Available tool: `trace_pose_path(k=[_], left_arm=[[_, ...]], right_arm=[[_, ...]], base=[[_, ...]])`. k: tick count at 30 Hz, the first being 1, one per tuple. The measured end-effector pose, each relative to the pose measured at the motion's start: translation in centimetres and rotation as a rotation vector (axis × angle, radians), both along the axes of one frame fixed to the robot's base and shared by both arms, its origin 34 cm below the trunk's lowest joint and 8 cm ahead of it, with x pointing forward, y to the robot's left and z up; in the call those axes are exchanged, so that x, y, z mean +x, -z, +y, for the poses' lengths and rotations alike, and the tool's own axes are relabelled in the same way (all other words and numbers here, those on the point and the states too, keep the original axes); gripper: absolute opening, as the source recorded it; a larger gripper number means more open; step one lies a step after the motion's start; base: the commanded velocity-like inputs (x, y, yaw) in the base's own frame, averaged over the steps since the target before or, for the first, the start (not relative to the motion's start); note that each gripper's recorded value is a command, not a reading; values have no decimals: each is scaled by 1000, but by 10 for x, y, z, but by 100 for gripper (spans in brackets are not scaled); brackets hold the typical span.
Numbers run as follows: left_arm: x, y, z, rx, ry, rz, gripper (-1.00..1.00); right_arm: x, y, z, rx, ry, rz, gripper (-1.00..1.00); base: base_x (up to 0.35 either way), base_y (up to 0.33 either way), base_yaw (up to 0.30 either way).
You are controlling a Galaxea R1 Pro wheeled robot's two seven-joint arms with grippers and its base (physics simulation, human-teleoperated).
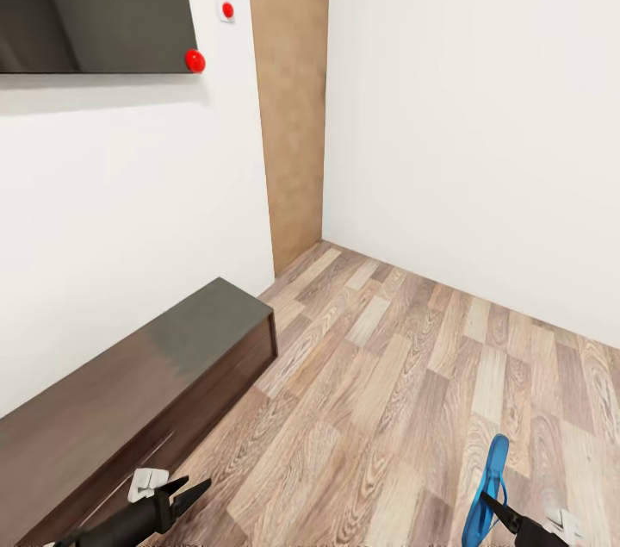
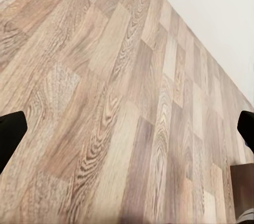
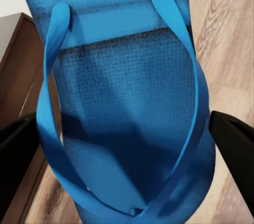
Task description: In the bedroom, move the book from the bed onto either nightstand, and place the two sandals side by side next to the bed.
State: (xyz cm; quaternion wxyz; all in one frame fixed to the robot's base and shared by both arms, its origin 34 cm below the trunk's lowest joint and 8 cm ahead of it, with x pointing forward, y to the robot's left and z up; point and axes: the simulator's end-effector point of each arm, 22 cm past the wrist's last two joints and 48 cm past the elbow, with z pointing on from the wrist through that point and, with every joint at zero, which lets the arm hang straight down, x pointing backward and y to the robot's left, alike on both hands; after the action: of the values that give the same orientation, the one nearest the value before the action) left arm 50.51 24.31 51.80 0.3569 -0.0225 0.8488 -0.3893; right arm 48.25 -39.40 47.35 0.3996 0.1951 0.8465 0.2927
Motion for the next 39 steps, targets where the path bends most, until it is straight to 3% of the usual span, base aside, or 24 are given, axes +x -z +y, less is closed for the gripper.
trace_pose_path(k=[39], left_arm=[[-4, 8, 0, -1, -1, 20, 100]], right_arm=[[-5, 7, 1, 1, -2, 20, -100]], base=[[0, 0, 0]])
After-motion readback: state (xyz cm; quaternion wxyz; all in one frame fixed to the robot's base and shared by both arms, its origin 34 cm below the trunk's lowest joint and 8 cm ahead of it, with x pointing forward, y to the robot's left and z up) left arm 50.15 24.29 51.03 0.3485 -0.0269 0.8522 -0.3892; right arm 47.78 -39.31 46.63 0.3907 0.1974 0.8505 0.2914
